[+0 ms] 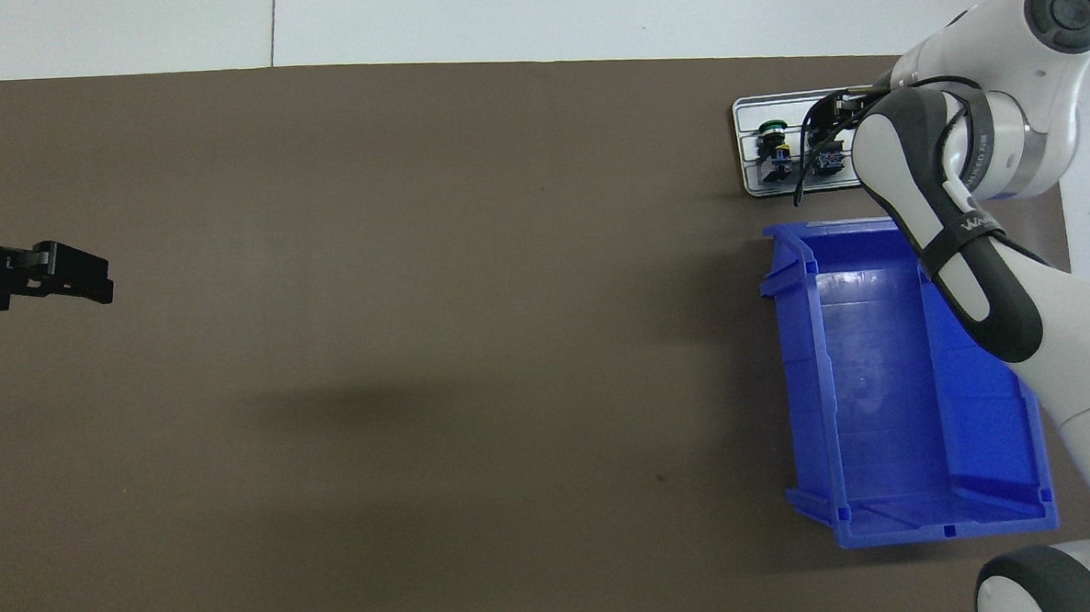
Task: Place and press button with both arms
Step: 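Reach the right gripper to the metal tray and grasp a button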
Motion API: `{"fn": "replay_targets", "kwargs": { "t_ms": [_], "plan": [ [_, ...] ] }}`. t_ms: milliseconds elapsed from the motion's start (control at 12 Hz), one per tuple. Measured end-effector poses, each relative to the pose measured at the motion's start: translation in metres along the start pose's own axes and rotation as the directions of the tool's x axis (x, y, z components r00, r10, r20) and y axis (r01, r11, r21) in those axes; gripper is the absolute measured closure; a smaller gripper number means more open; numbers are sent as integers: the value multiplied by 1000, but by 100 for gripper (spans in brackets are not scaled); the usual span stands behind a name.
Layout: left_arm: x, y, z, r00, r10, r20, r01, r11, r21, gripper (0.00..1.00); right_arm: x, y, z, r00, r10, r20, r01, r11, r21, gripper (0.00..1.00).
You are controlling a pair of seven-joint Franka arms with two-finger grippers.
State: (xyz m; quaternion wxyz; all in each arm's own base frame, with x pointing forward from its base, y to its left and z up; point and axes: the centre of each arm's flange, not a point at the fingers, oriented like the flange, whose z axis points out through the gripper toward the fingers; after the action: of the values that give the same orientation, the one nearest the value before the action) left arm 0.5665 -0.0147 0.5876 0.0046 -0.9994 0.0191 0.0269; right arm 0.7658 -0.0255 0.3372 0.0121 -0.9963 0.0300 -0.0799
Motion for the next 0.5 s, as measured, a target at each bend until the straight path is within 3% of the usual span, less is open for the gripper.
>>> {"fn": "replay_targets", "kwargs": {
  "t_ms": [499],
  "plan": [
    [0, 0, 0, 1000, 0, 0, 0, 1000, 0, 0, -1, -8, 20, 1000, -16, 7, 16, 1000, -4, 15]
  ]
}}
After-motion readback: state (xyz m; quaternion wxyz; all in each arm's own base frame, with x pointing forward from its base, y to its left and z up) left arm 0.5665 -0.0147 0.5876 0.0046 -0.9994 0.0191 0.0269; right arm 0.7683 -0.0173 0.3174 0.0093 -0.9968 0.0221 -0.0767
